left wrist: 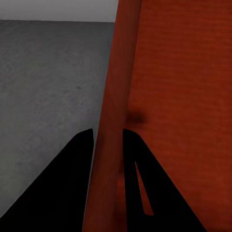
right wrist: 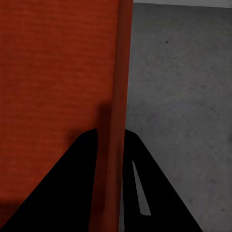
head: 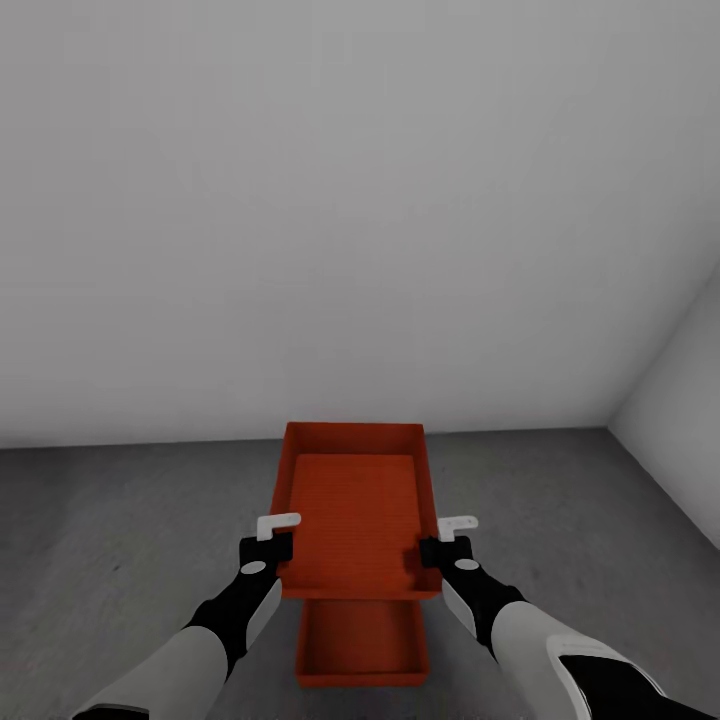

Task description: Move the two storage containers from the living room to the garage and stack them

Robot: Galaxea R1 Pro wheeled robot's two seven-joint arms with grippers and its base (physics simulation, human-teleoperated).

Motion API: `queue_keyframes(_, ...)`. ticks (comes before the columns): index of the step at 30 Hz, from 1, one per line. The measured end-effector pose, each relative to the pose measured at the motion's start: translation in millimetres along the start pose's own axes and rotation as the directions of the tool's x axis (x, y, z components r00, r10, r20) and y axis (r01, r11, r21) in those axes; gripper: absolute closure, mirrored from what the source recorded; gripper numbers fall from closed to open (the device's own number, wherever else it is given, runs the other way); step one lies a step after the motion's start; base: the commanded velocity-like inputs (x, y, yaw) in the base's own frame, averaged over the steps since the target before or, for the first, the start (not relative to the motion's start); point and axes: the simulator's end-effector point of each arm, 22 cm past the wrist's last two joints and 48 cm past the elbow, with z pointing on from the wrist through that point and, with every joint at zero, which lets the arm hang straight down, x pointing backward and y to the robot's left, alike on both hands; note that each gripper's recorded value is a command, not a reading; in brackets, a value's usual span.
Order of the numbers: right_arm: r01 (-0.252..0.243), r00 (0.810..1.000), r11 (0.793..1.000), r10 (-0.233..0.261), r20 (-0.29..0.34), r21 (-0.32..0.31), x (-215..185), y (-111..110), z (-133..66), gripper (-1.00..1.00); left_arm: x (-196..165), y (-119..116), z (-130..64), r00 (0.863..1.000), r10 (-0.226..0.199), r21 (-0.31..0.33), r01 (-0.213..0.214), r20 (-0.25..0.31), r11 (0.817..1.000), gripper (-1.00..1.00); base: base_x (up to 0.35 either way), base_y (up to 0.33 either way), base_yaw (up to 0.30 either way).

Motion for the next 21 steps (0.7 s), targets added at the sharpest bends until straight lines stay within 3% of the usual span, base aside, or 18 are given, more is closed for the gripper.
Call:
queue_keyframes(6, 0.000, 1.000, 1.000, 0.000, -0.010, -0.001, 5.8, 0.3, 2.4, 1.00, 5.9, -0.2, 2.2, 1.000, 0.001, -0.001, -0.001, -0.010, 1.000, 1.00, -0.030, 0.000, 0.000)
queue_keyframes(13, 0.001, 1.000, 1.000, -0.001, -0.022, -0.002, 12.4, 1.0, 5.2, 1.00, 12.7, 0.0, 4.7, 1.000, 0.003, -0.002, -0.003, -0.022, 1.000, 1.00, -0.185, 0.000, 0.000)
queue_keyframes(21, 0.001, 0.999, 1.000, -0.001, -0.035, -0.003, 19.7, 1.0, 8.0, 1.00, 20.0, -0.6, 7.0, 0.999, 0.005, -0.002, -0.005, -0.035, 1.000, 1.00, -0.019, 0.000, 0.000)
